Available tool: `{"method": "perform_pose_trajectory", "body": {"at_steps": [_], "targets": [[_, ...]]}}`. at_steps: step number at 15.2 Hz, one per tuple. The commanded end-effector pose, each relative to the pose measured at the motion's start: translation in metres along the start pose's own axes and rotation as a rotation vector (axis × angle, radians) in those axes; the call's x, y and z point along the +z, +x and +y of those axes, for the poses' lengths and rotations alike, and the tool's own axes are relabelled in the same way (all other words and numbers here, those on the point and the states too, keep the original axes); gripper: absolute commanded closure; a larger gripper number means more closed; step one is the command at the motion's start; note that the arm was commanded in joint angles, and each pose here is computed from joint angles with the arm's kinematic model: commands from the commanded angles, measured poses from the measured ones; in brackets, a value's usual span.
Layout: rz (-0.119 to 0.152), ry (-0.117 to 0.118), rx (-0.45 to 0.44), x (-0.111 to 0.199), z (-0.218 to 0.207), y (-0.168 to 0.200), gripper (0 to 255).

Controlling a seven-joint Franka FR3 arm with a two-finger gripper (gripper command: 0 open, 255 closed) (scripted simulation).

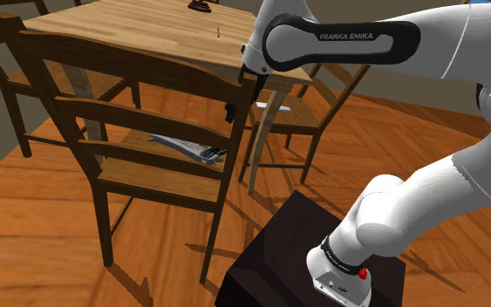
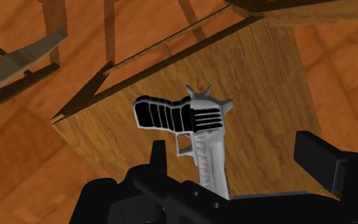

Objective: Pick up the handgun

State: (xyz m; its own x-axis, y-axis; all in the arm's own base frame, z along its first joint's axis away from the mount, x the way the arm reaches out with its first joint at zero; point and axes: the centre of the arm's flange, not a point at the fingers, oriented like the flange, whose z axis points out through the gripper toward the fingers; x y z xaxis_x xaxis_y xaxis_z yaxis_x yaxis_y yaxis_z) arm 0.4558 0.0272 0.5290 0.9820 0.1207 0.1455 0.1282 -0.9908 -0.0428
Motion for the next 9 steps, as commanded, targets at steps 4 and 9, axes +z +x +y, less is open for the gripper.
{"method": "perform_pose_trajectory", "body": {"at_steps": [4, 9], "targets": [[-0.018, 0.021, -0.039, 0.053, 0.001, 0.042, 0], [-0.036, 0.043, -0.078, 0.105, -0.002, 0.085, 0]]}}
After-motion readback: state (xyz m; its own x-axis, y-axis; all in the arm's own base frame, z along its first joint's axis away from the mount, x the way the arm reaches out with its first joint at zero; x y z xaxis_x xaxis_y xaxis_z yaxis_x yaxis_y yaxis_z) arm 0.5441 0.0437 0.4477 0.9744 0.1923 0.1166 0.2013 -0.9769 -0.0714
